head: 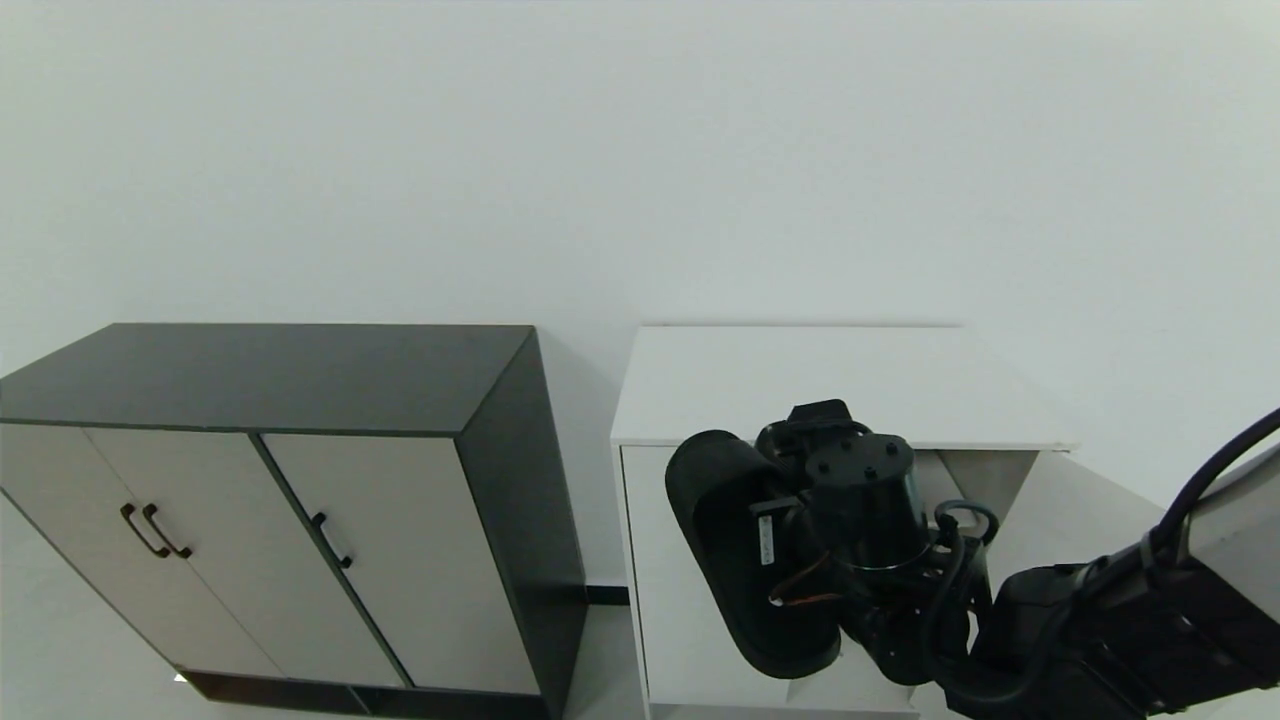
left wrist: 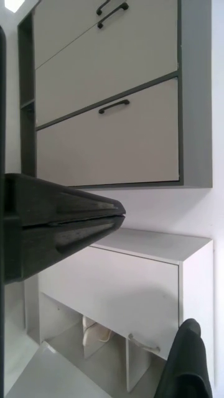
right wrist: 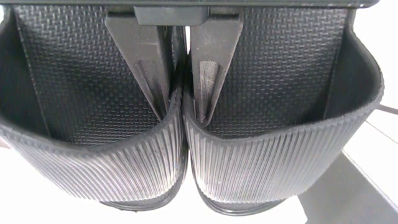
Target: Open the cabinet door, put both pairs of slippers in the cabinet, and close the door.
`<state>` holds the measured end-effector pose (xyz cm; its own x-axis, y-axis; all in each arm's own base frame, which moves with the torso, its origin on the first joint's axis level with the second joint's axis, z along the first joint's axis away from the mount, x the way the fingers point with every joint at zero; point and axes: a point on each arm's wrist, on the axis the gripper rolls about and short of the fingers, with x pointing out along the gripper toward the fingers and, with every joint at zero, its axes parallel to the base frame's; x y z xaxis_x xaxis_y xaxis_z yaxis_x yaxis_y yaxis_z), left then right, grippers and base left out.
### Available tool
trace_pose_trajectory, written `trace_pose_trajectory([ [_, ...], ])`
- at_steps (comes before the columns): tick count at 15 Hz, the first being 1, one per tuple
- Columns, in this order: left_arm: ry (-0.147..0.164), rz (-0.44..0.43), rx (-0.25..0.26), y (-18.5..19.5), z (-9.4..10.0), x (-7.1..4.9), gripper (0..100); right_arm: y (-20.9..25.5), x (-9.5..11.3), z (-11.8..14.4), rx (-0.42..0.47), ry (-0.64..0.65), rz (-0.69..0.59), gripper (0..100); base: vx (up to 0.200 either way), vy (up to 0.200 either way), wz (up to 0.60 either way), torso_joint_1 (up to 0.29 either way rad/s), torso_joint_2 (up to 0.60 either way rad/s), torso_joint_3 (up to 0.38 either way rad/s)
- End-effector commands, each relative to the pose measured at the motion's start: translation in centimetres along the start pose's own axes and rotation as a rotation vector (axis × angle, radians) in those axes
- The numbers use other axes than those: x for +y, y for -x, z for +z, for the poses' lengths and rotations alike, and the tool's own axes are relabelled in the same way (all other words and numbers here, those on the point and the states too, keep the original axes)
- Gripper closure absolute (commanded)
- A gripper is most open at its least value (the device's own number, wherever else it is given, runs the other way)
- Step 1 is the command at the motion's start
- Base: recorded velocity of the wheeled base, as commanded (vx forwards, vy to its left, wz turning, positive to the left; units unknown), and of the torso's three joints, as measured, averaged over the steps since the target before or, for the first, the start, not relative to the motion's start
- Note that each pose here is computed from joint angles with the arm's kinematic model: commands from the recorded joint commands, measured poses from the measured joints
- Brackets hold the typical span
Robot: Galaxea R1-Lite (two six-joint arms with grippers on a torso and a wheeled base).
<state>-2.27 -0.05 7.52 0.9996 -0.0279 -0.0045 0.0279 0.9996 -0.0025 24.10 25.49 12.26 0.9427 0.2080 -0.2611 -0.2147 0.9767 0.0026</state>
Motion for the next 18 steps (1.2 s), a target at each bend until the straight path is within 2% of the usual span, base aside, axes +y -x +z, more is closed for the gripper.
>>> trace_pose_trajectory([
  [1, 0.001, 0.000, 0.002, -0.01, 0.00, 0.00, 100, -0.18, 0.05, -0.37, 0.009, 0.006, -0.002, 100, 0.000, -0.200, 0.00, 0.002, 0.00, 0.002],
  [17, 0.001, 0.000, 0.002, -0.01, 0.00, 0.00, 100, -0.01, -0.12, -0.60, 0.009, 0.008, -0.002, 100, 0.000, -0.200, 0.00, 0.002, 0.00, 0.003],
  [18, 0.001, 0.000, 0.002, -0.01, 0.00, 0.00, 100, 0.02, -0.13, -0.55, 0.008, 0.007, -0.001, 100, 0.000, 0.000, 0.00, 0.000, 0.00, 0.000],
])
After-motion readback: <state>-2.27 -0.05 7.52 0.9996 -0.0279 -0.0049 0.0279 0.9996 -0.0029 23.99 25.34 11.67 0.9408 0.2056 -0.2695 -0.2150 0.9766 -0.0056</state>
